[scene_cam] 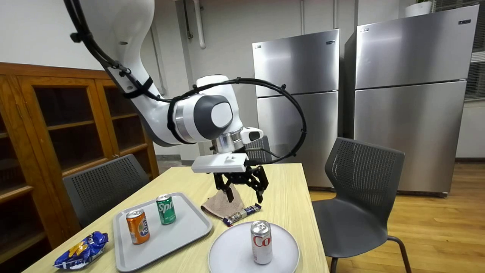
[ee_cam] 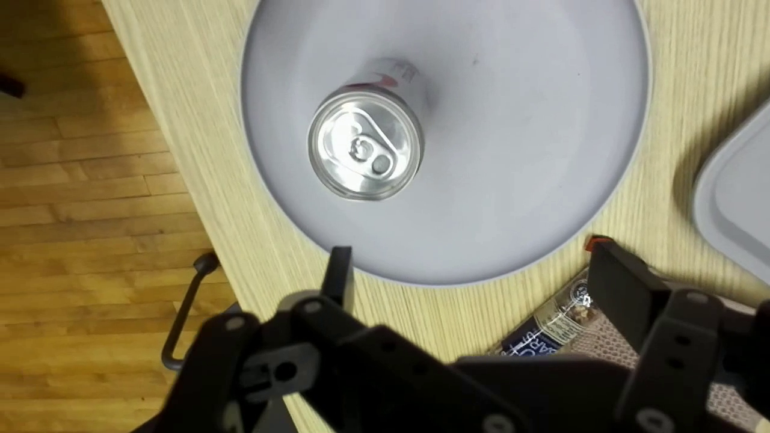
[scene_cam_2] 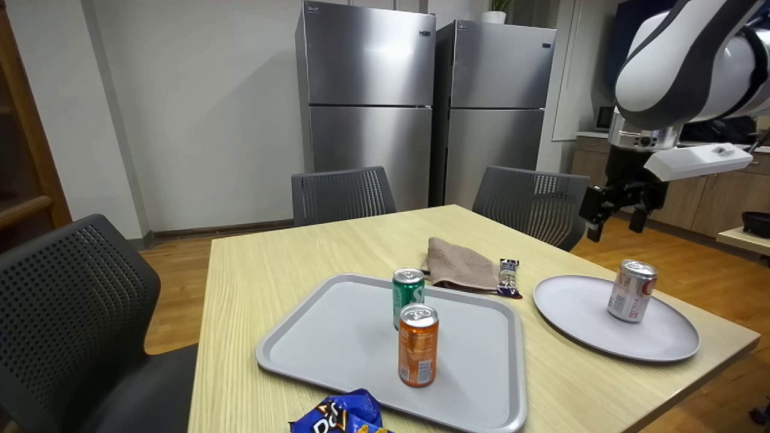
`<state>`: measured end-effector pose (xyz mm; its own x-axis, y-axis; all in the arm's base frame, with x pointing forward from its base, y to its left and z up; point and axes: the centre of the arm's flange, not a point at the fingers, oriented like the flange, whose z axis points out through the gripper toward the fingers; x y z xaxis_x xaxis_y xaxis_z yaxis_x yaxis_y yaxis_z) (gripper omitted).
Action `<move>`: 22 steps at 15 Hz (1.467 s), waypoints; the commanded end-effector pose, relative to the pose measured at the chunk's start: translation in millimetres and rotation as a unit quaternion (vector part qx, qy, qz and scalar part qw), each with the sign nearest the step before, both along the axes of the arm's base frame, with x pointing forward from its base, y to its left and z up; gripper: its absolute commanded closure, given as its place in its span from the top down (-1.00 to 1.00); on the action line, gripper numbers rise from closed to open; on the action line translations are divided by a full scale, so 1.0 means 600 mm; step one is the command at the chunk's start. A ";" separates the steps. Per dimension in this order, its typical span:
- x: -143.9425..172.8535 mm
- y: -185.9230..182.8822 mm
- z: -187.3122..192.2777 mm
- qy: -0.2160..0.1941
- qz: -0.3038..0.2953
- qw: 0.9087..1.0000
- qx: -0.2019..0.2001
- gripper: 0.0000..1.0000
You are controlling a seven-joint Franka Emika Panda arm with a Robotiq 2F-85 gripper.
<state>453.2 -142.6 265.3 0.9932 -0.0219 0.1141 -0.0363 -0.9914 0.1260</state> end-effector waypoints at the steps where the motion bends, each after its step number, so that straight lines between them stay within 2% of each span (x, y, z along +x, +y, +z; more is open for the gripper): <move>1: 0.015 -0.013 -0.023 -0.002 -0.043 0.999 -0.006 1.00; 11: 0.009 -0.088 -0.057 0.006 -0.146 0.989 -0.024 1.00; 22: -0.005 -0.068 -0.098 0.029 -0.152 0.988 -0.025 1.00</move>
